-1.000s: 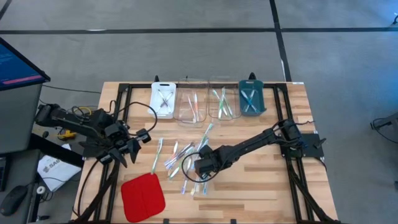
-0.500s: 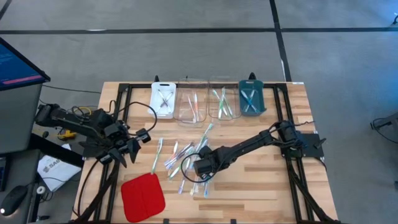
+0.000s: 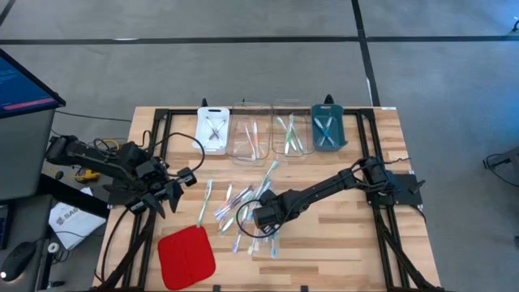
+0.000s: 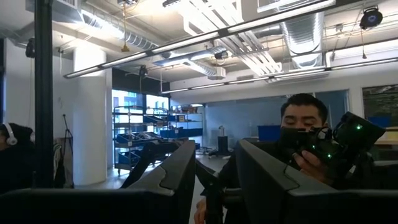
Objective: Pick & Place Toothbrushes
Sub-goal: Put the green toothbrush into the right transparent bin
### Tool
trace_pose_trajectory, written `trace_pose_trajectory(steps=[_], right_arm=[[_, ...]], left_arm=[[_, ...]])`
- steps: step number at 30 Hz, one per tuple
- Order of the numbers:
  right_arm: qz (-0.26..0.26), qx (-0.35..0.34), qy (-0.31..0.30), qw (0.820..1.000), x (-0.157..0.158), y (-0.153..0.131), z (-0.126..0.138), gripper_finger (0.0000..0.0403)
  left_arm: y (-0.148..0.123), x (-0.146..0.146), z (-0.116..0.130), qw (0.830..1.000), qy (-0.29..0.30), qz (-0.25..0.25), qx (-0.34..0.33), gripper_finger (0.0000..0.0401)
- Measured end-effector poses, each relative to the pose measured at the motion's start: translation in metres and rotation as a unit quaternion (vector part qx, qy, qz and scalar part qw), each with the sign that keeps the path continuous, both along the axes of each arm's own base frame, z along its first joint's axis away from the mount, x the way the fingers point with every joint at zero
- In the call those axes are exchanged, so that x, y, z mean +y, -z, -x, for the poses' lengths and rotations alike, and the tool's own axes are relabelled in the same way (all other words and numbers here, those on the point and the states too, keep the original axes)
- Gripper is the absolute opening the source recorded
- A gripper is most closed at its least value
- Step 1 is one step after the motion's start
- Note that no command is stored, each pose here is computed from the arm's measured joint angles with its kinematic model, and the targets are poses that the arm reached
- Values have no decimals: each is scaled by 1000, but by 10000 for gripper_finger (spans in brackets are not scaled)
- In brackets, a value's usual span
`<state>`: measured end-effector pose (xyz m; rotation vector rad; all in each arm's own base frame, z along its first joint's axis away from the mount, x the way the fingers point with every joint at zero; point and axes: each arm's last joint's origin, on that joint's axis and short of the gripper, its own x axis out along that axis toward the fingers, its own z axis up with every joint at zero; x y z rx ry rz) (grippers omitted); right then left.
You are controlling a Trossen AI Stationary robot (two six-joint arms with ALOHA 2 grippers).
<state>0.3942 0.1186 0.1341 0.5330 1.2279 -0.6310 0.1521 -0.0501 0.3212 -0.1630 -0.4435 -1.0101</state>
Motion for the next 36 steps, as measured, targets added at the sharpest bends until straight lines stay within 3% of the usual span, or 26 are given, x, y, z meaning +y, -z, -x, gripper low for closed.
trace_pose_trajectory(steps=[11, 25, 36], right_arm=[[-9, 4, -3, 1000, 0, 0, 0, 128], [-9, 26, -3, 1000, 0, -6, 1, 184], [-7, 26, -1, 1000, 0, -6, 1, 174]], left_arm=[[0, 0, 0, 1000, 0, 0, 0, 108], [0, 0, 0, 1000, 0, 0, 0, 108], [0, 0, 0, 1000, 0, 0, 0, 108]])
